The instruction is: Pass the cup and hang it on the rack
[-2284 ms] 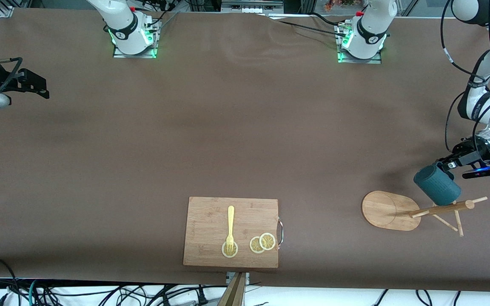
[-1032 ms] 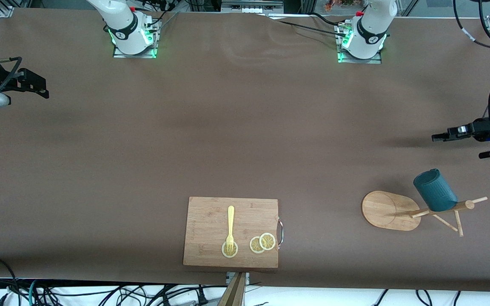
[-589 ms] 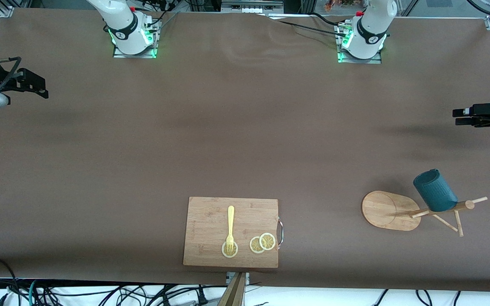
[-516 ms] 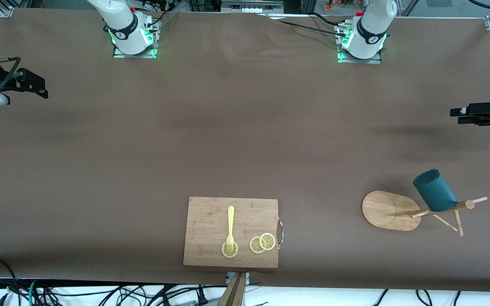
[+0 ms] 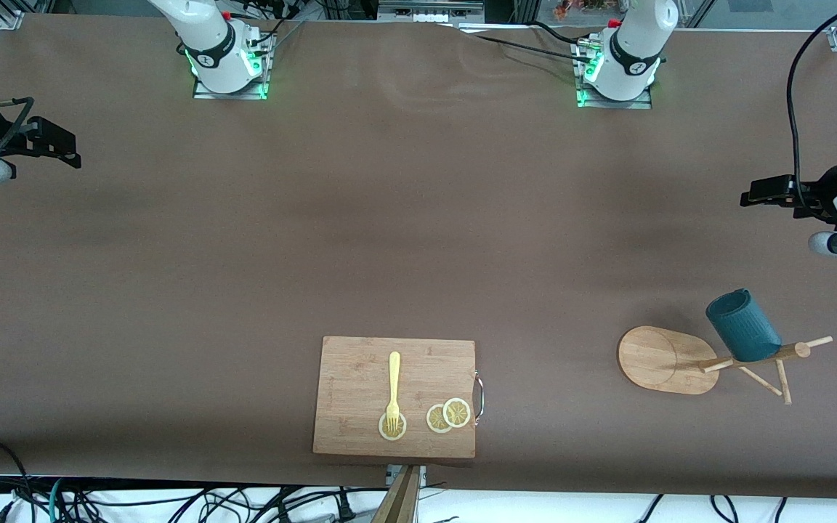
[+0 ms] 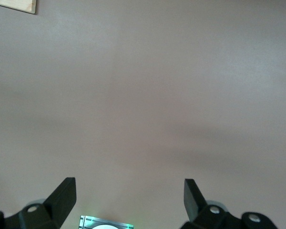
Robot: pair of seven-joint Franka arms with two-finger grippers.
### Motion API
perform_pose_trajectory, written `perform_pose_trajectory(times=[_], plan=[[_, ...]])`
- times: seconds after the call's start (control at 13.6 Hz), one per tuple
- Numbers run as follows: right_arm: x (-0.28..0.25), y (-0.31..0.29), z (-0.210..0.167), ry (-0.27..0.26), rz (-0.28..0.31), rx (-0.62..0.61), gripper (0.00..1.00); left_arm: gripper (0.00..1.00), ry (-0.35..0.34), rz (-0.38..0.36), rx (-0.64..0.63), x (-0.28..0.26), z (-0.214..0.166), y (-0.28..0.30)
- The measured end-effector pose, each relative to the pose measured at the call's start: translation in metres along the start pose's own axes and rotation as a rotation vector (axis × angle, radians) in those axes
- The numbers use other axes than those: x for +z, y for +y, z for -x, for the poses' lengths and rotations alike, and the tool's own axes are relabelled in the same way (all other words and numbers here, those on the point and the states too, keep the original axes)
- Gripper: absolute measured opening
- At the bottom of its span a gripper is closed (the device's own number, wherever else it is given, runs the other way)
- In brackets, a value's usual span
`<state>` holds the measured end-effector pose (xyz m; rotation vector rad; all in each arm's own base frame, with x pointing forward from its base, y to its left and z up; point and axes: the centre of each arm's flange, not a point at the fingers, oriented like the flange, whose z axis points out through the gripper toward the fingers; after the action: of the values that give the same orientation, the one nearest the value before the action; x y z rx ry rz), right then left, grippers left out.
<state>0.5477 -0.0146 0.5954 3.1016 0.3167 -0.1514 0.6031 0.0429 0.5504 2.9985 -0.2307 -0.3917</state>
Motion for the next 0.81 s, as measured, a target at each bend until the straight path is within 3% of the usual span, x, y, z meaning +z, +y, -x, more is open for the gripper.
perform_pose_trajectory(times=[0.44, 0.81], plan=[[0.0, 0.0, 0.0, -0.001, 0.0, 0.0, 1.0, 1.0, 0.118, -0.078, -0.047, -0.064, 0.031, 0.008], [0.0, 0.0, 0.0, -0.001, 0.0, 0.0, 1.0, 1.0, 0.091, -0.074, -0.12, -0.057, 0.042, 0.038]])
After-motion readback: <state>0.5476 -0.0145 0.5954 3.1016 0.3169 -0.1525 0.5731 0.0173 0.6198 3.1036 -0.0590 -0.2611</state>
